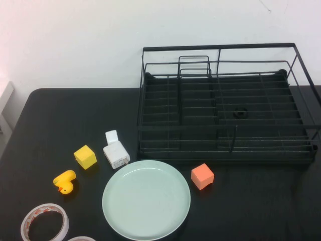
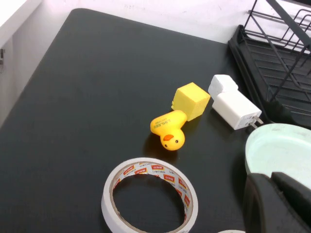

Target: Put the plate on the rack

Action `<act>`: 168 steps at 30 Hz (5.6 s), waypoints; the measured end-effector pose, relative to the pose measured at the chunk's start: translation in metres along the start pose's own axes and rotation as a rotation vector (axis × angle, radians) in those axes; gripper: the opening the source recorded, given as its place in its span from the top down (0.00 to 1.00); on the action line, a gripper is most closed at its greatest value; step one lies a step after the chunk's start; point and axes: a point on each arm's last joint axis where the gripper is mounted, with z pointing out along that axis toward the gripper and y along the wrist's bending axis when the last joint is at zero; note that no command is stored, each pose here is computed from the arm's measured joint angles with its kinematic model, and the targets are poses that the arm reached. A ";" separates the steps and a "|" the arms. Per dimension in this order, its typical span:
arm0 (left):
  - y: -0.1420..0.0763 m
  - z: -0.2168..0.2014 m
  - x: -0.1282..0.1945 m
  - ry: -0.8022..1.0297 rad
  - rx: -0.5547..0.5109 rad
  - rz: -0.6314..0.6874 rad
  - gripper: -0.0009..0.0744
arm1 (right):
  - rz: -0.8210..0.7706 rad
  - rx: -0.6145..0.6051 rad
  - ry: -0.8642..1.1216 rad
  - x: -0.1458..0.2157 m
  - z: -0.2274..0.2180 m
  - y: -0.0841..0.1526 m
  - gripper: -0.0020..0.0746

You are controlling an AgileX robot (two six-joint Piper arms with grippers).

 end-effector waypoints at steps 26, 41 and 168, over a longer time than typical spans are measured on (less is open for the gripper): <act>-0.003 0.000 -0.001 -0.014 0.030 -0.109 0.99 | 0.053 -0.023 -0.003 0.000 0.000 0.002 0.98; -0.019 -0.003 -0.014 -0.006 0.287 -1.236 0.99 | 0.793 -0.348 0.023 -0.008 -0.004 0.029 0.98; -0.164 0.136 -0.181 0.277 0.673 0.303 0.99 | 0.551 -0.534 0.015 -0.094 -0.029 0.038 0.46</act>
